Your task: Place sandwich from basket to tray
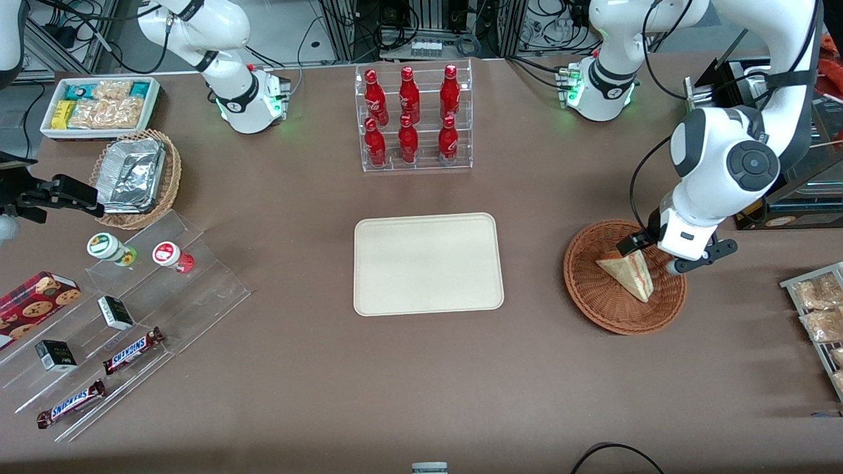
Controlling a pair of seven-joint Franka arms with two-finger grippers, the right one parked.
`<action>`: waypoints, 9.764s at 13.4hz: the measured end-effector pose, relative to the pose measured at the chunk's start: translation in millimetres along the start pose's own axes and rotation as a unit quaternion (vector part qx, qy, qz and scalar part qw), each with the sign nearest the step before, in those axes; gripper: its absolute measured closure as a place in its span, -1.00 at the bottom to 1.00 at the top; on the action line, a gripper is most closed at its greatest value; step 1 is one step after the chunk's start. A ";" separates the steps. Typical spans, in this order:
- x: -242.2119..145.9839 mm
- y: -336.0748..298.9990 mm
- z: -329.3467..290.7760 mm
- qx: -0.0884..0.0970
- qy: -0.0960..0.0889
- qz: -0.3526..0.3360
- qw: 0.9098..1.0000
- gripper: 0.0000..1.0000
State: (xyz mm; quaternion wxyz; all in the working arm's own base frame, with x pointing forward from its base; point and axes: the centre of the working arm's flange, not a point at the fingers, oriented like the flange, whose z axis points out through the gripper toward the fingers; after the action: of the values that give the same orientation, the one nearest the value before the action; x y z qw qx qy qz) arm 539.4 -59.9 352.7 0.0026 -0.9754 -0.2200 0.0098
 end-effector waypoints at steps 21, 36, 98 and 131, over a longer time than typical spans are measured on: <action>13.7 -20.9 88.3 -0.012 0.002 -0.117 0.993 -0.97; 11.7 -8.5 54.3 0.006 -0.019 -0.124 0.992 0.58; -208.9 401.5 29.4 -0.009 -0.011 0.207 0.978 -1.00; -30.9 3.5 -171.4 0.003 -0.042 0.222 0.974 -1.00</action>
State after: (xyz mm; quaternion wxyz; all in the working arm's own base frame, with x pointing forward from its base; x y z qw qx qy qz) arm 516.4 -76.5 524.6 -0.0064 -0.9986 0.0023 0.0516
